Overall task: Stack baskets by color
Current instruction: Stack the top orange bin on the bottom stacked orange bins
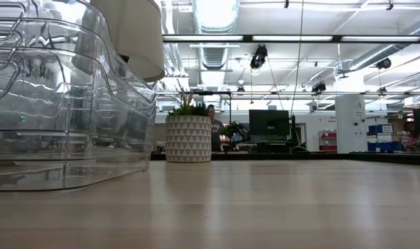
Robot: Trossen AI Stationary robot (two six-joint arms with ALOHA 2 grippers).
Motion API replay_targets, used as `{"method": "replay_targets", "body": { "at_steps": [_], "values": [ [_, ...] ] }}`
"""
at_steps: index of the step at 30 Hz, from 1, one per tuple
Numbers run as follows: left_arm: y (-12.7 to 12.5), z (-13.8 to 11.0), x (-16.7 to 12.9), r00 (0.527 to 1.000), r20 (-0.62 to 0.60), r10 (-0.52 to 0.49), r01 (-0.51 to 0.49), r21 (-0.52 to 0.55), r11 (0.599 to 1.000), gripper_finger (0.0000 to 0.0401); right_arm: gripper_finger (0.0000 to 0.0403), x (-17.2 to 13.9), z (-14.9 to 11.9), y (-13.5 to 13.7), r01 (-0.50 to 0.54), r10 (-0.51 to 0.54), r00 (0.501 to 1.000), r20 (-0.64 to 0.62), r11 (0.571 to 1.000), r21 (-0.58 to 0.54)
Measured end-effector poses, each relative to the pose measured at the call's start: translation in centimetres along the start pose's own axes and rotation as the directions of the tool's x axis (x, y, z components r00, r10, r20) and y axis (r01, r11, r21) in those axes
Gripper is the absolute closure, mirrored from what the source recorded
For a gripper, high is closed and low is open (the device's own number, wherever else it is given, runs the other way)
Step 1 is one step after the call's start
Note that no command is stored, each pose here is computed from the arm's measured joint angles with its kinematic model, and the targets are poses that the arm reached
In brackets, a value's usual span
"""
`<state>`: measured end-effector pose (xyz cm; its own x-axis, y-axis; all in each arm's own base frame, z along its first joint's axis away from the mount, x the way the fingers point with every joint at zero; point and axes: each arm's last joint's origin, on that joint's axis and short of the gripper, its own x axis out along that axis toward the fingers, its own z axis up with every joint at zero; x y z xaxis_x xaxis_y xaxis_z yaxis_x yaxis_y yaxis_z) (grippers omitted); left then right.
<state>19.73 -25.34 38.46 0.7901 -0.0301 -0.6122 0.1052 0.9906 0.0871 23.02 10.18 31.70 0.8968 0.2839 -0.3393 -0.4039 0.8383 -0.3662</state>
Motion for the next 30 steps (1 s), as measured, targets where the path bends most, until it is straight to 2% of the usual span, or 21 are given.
{"method": "replay_targets", "body": {
  "at_steps": [6, 10, 16, 18, 21, 24, 30],
  "values": [
    [-1.7, -3.0, -4.1, 0.997, -0.083, -0.003, -0.009, -0.14, 0.99, 0.0401, 0.034, 0.4, -0.4, 0.2, -0.002, 0.002, 1.0, -0.006, 1.0, 0.006],
    [-2.6, -4.9, -6.0, 0.989, -0.143, -0.029, 0.015, -0.104, 0.994, 0.0401, 0.0339, 0.4, -0.2, 0.1, 0.002, -0.002, 1.0, 0.006, 1.0, 0.0],
    [-3.4, -6.7, -9.4, 0.969, -0.219, -0.116, 0.117, -0.006, 0.993, 0.0401, 0.0339, 0.4, 0.0, 0.1, 0.009, -0.009, 1.0, 0.025, 1.0, -0.003],
    [-3.4, -7.1, -10.2, 0.962, -0.245, -0.125, 0.111, -0.068, 0.991, 0.0401, 0.0339, 0.4, 0.0, 0.1, 0.008, -0.008, 1.0, 0.024, 1.0, 0.002],
    [-3.2, -7.8, -10.6, 0.946, -0.306, -0.111, 0.048, -0.206, 0.977, 0.0401, 0.034, 0.4, 0.0, 0.1, 0.008, -0.008, 1.0, 0.026, 1.0, 0.01],
    [-3.4, -8.7, -10.0, 0.927, -0.362, -0.099, 0.023, -0.208, 0.978, 0.0401, 0.0339, 0.4, -0.1, 0.1, 0.006, -0.007, 1.0, 0.024, 1.0, 0.01],
    [-3.5, -9.0, -9.5, 0.916, -0.39, -0.093, 0.008, -0.213, 0.977, 0.0401, 0.0339, 0.4, -0.1, 0.1, 0.007, -0.007, 1.0, 0.023, 1.0, 0.004]
  ]
}}
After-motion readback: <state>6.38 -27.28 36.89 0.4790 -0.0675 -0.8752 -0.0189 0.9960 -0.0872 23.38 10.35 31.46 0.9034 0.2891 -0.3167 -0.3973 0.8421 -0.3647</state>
